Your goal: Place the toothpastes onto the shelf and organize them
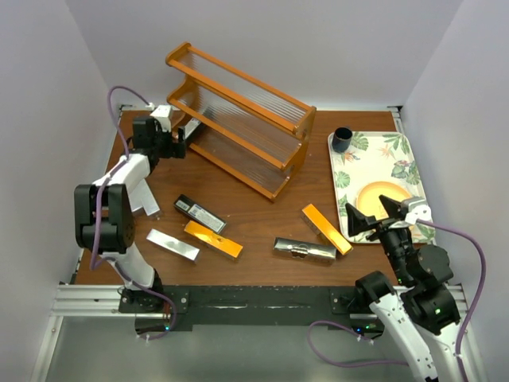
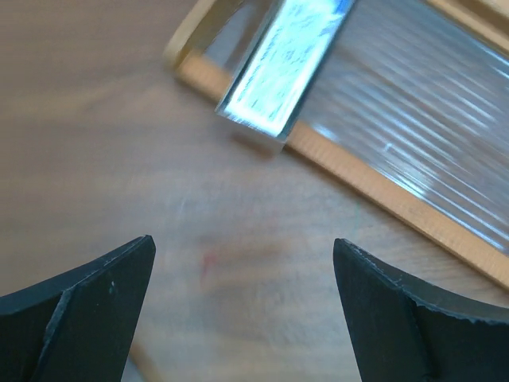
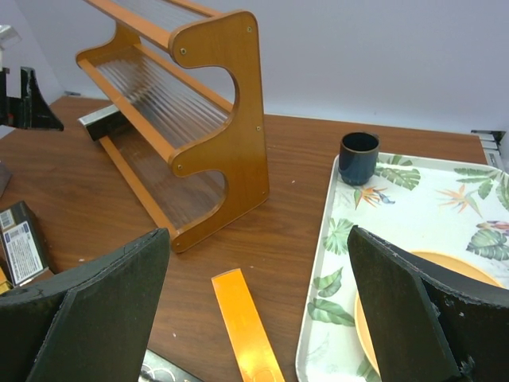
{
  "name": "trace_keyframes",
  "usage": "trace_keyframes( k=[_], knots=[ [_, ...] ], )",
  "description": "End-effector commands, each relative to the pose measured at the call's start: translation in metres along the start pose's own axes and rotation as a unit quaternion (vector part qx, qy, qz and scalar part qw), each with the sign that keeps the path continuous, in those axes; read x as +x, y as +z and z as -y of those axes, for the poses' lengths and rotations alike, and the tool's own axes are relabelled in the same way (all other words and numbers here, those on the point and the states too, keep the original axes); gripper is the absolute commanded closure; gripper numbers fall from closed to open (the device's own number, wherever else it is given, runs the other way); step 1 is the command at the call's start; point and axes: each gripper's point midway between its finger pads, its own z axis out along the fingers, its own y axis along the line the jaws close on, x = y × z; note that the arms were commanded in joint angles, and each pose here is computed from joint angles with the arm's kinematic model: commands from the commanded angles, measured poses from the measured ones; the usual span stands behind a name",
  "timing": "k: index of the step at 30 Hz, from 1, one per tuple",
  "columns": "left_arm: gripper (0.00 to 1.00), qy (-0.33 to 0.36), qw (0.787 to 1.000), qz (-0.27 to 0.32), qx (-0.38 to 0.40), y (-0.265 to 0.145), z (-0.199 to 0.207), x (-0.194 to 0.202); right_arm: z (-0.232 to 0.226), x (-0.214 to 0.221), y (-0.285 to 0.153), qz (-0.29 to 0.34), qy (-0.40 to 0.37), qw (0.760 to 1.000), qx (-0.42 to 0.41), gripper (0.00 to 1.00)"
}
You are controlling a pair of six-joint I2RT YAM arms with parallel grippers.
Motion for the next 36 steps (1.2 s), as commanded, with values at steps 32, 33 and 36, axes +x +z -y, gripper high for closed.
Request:
trace_keyframes(
  k=[32, 33, 36],
  knots=[
    [0.00, -0.346, 0.906, -0.132, -0.205, -0.115, 0.083, 0.152, -0.006, -0.011, -0.004, 0.028, 0.000, 0.999, -0.021, 0.01],
    [0.00, -0.343, 0.909, -0.134, -0.198, -0.112, 0.086, 0.149, -0.006, -0.011, -0.004, 0.027, -0.001, 0.999, -0.021, 0.01],
    [0.00, -0.340, 0.911, -0.140, -0.185, -0.100, 0.093, 0.146, -0.007, -0.011, -0.004, 0.027, 0.000, 0.999, -0.022, 0.01]
  ],
)
